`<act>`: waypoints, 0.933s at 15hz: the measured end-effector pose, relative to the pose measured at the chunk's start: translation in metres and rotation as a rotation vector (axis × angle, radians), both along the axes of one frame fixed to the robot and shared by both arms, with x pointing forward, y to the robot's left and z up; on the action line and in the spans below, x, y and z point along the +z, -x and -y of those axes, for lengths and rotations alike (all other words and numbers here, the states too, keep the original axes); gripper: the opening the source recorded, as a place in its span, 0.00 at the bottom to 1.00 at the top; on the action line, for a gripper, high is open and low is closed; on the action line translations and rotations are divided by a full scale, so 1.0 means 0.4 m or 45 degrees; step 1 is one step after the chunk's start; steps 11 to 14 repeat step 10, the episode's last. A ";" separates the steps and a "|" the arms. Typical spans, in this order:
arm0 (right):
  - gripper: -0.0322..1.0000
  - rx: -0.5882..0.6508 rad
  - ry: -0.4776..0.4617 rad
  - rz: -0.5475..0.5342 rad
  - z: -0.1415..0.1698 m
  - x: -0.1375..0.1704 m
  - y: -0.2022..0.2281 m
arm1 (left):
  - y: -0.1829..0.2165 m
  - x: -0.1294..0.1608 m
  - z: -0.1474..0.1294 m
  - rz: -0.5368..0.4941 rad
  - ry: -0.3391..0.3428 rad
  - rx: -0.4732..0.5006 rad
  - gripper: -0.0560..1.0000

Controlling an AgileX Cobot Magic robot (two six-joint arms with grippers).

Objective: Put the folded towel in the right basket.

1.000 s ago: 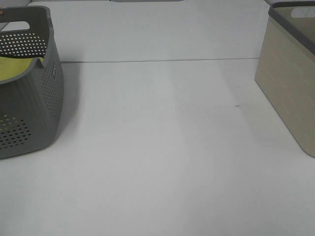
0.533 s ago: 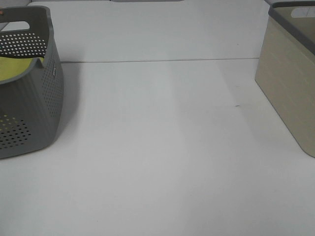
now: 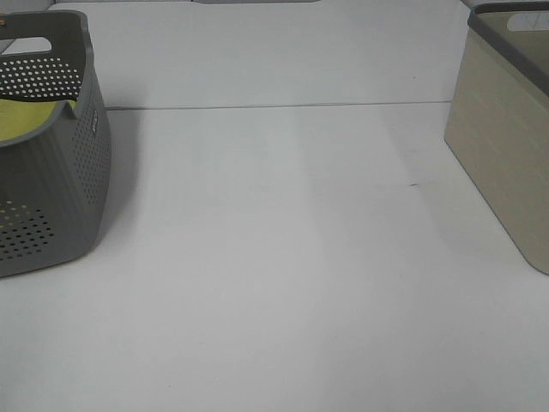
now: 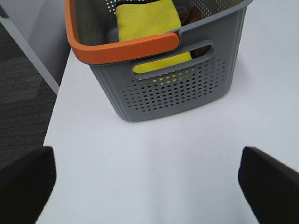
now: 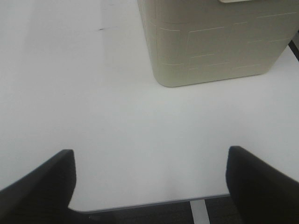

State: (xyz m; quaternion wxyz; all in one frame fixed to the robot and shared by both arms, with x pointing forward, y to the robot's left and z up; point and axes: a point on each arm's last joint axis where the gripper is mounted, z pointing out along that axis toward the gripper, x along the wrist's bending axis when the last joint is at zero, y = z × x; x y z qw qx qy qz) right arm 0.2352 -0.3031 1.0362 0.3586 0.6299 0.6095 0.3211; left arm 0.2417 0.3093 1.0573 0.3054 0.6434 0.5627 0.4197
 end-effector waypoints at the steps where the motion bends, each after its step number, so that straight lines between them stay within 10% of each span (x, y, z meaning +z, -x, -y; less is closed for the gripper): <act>1: 0.85 0.000 0.000 0.000 0.000 0.000 0.000 | 0.000 0.000 0.000 0.000 0.000 0.000 0.99; 14: 0.85 0.000 0.000 0.000 0.000 0.000 0.000 | 0.000 0.000 0.000 0.000 0.000 0.000 0.99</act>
